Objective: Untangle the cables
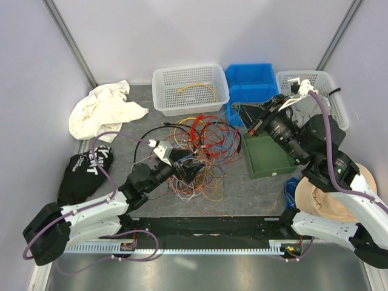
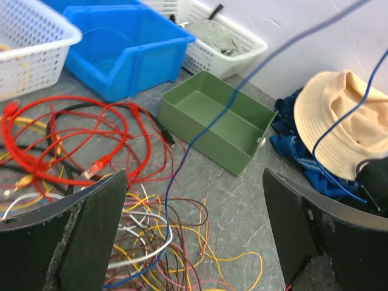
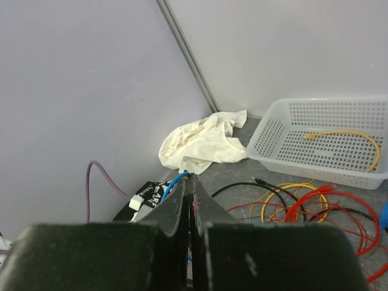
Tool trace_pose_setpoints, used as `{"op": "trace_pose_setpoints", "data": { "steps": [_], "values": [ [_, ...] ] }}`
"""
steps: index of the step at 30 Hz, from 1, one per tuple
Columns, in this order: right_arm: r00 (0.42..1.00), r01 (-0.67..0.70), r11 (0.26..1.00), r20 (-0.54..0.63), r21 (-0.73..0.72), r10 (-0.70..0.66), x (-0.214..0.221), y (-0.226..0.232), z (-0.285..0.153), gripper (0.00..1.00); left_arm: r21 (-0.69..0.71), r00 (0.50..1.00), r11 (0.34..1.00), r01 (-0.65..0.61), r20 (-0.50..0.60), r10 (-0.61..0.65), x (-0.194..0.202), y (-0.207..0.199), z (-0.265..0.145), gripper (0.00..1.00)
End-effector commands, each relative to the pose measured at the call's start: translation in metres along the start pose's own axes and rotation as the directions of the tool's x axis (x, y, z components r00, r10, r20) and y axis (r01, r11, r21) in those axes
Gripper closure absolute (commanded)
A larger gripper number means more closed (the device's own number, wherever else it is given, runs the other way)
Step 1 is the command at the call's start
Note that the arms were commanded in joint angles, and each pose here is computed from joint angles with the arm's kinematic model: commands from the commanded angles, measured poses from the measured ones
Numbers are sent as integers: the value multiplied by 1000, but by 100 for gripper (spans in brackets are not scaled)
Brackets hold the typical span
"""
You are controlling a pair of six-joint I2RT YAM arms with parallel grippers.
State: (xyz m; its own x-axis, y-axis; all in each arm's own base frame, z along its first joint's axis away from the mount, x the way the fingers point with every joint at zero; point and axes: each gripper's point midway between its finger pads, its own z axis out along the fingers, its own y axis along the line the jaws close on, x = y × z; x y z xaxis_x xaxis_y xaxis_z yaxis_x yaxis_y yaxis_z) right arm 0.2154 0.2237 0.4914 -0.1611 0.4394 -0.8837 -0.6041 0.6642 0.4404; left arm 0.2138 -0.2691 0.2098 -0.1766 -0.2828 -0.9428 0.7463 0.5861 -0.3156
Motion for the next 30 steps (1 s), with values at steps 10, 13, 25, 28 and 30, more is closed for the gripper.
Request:
{"op": "trace_pose_setpoints", "data": {
  "steps": [10,13,25,28,30],
  "values": [
    [999,18,999,47,-39,-16,-28,12,-16,100,152,987,976,-158,27,155,4,-26,49,0],
    [999,19,999,49,-43,-17,-31,14,-18,100,132,987,978,-161,18,160,11,-21,61,1],
    [998,41,999,52,1,-41,-35,5,-22,100,39,990,989,-143,-3,143,15,-4,84,98],
    [998,46,999,47,15,-47,-32,2,-19,100,-26,994,994,-106,-24,105,19,7,72,98],
    [997,55,998,44,33,-57,-29,-2,-16,100,-173,997,985,-24,-76,10,29,29,55,98]
  ]
}}
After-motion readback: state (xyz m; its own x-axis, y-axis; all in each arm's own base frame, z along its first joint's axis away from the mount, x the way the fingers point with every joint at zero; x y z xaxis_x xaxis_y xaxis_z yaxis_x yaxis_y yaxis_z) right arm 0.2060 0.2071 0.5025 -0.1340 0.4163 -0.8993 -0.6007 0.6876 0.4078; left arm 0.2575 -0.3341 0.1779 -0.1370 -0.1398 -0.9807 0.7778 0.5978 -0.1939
